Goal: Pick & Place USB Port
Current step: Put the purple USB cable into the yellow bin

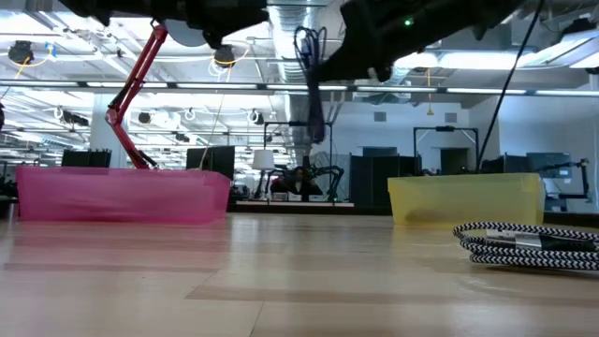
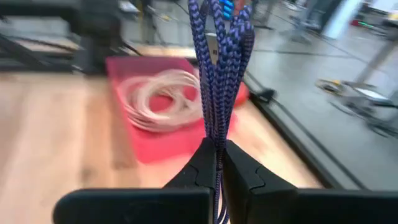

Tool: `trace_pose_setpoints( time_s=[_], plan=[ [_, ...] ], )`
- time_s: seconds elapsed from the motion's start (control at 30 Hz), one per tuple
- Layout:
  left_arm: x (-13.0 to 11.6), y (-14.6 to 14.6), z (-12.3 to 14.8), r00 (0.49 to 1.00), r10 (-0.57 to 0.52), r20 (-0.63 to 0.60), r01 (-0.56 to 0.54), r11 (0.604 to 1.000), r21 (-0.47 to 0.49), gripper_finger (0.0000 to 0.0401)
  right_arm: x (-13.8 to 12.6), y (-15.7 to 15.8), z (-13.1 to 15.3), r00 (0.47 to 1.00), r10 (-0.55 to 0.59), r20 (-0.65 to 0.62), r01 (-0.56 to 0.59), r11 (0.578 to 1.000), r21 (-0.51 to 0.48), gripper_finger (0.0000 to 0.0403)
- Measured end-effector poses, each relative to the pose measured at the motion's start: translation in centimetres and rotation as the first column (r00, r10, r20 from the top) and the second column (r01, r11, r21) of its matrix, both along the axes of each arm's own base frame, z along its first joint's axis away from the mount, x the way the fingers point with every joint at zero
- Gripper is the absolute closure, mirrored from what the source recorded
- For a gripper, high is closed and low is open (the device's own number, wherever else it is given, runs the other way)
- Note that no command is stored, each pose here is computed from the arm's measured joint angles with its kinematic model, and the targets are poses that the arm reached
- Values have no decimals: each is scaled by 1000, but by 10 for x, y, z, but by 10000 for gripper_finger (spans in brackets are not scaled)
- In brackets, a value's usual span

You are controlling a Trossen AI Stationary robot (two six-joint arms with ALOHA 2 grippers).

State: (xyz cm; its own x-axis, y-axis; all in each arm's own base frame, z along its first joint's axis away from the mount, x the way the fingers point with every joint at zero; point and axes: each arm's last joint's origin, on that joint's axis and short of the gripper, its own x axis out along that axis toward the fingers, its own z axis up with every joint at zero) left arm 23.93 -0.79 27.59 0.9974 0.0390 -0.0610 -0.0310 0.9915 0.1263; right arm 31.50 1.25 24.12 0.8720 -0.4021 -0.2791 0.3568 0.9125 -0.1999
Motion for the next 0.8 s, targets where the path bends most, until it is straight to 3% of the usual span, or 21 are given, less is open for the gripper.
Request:
trace_pose_setpoints(
  time_s=[0.3, 0.57, 0.8],
  plan=[
    [-27, 1, 8, 997, 4, -72, -7, 999, -51, 281, -40, 0, -11, 962, -229, -151, 230, 973, -9, 403],
    [-39, 1, 6, 997, 6, -74, -10, 999, -51, 299, -100, -4, -36, 925, -358, -126, 372, 921, 112, 403],
    [-48, 2, -7, 996, 32, -85, -39, 995, -90, 309, -137, -10, -38, 887, -434, -159, 458, 868, 189, 403]
  ],
)
